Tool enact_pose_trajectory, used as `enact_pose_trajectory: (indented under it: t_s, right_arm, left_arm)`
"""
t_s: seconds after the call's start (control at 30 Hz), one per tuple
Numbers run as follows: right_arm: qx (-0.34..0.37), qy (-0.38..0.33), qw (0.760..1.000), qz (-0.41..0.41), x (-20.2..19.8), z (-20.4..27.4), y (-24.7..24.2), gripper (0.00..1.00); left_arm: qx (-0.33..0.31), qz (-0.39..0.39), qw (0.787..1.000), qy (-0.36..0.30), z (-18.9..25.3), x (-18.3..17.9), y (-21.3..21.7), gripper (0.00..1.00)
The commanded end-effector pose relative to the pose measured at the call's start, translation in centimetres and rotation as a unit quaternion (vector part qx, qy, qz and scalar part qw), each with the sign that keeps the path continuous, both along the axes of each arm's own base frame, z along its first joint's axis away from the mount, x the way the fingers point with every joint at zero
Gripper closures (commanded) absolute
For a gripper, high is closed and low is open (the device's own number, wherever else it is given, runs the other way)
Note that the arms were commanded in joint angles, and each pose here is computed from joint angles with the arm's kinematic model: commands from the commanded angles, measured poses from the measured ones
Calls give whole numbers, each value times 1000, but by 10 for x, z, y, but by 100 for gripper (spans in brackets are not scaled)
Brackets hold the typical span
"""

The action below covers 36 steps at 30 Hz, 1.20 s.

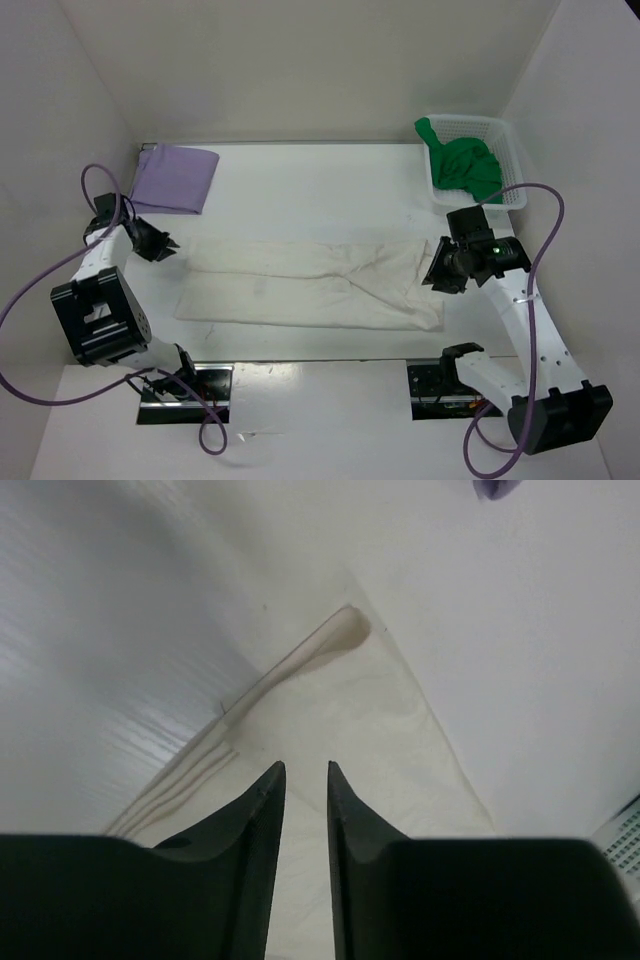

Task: Fold and stack the t-shirts
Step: Fold the other side of the tshirt into a rectangle

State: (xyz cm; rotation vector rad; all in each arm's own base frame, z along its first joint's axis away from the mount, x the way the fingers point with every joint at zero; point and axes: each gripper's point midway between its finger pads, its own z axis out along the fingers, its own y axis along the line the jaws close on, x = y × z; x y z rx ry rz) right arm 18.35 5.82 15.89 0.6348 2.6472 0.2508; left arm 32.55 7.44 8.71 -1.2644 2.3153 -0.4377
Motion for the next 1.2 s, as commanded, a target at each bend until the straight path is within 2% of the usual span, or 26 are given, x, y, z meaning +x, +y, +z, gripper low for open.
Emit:
enact_pose_trajectory:
  t_s: [0.0, 0.1, 0.13, 0.17, 0.2, 0.27, 0.3, 0.4, 0.43, 0.53, 0.57, 0.6, 0.77, 0.9, 1.1, 1.17]
  right_arm:
    - [-23, 8, 1000, -4, -1, 8, -6, 65]
    - [13, -15, 1000, 16, 28, 5, 14, 65]
    - [42, -21, 998, 30, 36, 3, 26, 78]
    - [64, -48, 996, 28, 57, 0, 36, 85]
    - [73, -41, 996, 32, 69, -12, 44, 99]
    - [90, -79, 992, 32, 101, -14, 56, 100]
    - [93, -71, 992, 43, 109, -24, 69, 100]
    - [90, -85, 990, 66, 130, -34, 89, 100]
    - [68, -77, 993, 60, 138, -47, 88, 91]
    - [59, -68, 993, 80, 143, -65, 106, 79]
    - [46, -67, 993, 80, 144, -71, 107, 68]
    - [41, -59, 993, 91, 141, -77, 111, 65]
    - [21, -35, 993, 112, 136, -101, 126, 56]
    - [2, -49, 994, 100, 147, -97, 121, 50]
    - [-32, -43, 995, 85, 152, -104, 110, 50]
    - [-29, -35, 995, 88, 150, -108, 112, 56]
  left_arm:
    - [20, 31, 999, -19, 27, 0, 10, 68]
    - [20, 35, 999, -27, 29, -6, 6, 68]
    - [27, 24, 998, -43, 34, 0, 1, 71]
    - [22, 11, 999, -47, 33, 2, -7, 72]
    - [22, -2, 998, -56, 35, 7, -14, 74]
    - [18, -38, 997, -63, 29, 12, -41, 75]
    - [19, -56, 995, -81, 31, 19, -51, 75]
    - [5, -99, 994, -47, 2, 21, -81, 76]
    - [1, -104, 994, -35, -6, 21, -84, 76]
    - [-5, -101, 995, 0, -27, 14, -84, 80]
    - [-8, -101, 995, 11, -34, 9, -84, 80]
    - [-11, -101, 995, 21, -40, 3, -86, 80]
    - [-8, -69, 995, 68, -62, -24, -68, 81]
    - [-9, -64, 996, 67, -60, -26, -63, 82]
    - [-36, -93, 995, 24, -36, -24, -80, 82]
    - [-32, -105, 994, 13, -29, -23, -87, 82]
